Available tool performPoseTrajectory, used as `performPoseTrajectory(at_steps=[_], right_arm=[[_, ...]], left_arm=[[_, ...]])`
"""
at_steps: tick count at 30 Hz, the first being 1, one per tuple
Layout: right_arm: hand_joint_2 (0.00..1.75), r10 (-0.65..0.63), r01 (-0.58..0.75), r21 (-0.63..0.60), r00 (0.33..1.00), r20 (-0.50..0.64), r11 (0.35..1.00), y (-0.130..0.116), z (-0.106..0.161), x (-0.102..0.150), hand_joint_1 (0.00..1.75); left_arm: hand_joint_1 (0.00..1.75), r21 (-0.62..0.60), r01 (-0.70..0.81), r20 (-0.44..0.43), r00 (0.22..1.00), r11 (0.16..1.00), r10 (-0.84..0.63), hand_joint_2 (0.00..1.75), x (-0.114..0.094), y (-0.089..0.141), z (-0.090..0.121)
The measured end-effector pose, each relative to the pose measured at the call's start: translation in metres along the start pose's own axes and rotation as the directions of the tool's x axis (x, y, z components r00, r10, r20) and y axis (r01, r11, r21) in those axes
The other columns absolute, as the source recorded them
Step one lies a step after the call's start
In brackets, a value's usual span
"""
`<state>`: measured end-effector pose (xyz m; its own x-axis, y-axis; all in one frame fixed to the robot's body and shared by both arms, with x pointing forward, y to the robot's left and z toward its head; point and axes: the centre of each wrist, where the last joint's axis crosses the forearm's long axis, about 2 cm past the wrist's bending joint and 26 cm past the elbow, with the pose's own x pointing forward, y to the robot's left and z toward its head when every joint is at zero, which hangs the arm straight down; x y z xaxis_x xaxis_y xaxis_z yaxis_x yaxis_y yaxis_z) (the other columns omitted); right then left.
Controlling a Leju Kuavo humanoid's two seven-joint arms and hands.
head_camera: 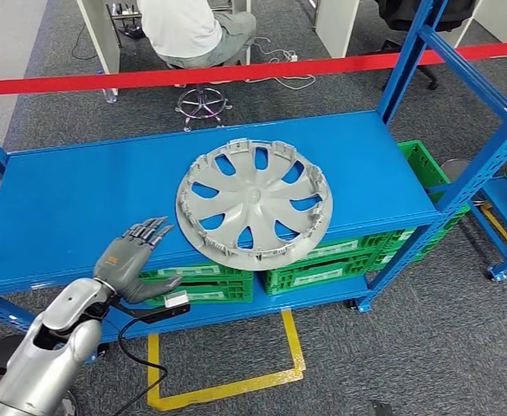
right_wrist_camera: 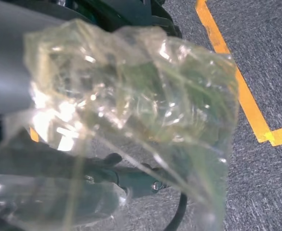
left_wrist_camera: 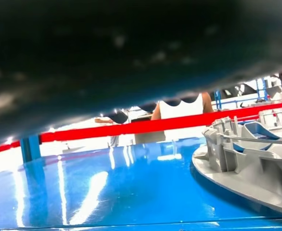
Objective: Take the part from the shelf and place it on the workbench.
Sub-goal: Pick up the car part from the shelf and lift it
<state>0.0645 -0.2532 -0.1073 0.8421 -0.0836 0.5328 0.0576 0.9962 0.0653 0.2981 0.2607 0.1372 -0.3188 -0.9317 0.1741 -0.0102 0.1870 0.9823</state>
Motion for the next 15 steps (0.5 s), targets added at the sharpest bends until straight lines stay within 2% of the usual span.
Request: performPoseTrajectory(at_steps=[15], right_arm=[[0.00, 0.005, -0.005, 0.001, 1.000, -0.004, 1.000, 0.0005, -0.0001, 0.0002, 0.00]], left_arm=[[0.00, 0.044, 0.028, 0.029, 0.999, 0.999, -0.029, 0.00, 0.0100, -0.0001, -0.0012]])
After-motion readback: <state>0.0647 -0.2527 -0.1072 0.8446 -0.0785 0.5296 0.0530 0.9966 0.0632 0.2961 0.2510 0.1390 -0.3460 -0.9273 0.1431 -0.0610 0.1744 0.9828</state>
